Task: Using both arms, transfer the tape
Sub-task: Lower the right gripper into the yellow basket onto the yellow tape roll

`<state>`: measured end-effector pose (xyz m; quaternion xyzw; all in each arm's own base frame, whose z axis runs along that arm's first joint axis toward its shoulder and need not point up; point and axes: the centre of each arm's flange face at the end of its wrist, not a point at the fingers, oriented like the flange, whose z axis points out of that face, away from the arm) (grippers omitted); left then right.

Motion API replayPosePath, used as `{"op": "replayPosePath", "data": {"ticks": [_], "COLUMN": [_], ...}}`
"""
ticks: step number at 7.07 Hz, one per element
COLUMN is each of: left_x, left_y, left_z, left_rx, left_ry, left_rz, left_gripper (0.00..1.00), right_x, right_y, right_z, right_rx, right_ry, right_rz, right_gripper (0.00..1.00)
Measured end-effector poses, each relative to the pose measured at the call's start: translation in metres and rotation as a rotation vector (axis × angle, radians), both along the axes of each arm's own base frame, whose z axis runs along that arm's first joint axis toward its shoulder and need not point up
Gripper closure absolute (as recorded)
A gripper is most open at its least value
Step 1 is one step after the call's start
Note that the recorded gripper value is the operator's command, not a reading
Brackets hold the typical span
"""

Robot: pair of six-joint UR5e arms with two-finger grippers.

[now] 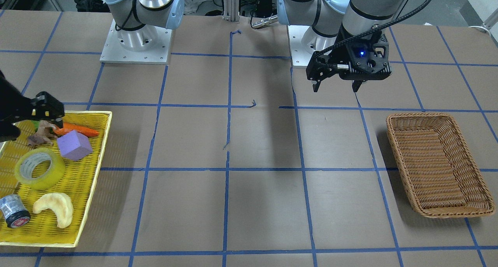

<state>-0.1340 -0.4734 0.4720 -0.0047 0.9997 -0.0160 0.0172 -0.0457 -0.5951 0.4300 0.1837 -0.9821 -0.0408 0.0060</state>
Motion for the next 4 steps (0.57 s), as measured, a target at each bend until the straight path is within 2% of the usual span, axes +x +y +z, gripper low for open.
{"op": "replayPosePath", "data": {"ticks": [3,4], "left_x": [0.000,0.000], "left_y": [0.000,0.000], "left_z": [-0.001,-0.001], "left_rx": [0.001,0.002], "left_ry": [-0.002,-0.003], "left_rz": [0.000,0.000], "left_gripper": [0.00,0.00], "right_x": [-0.120,-0.140], "right_y": [-0.018,-0.015], "right_z": [-0.110,-0.135], "right_rx": [-0.035,-0.052], "right_ry": [-0.035,-0.037], "right_rz": [0.152,0.190], "right_gripper": [0.00,0.06]}}
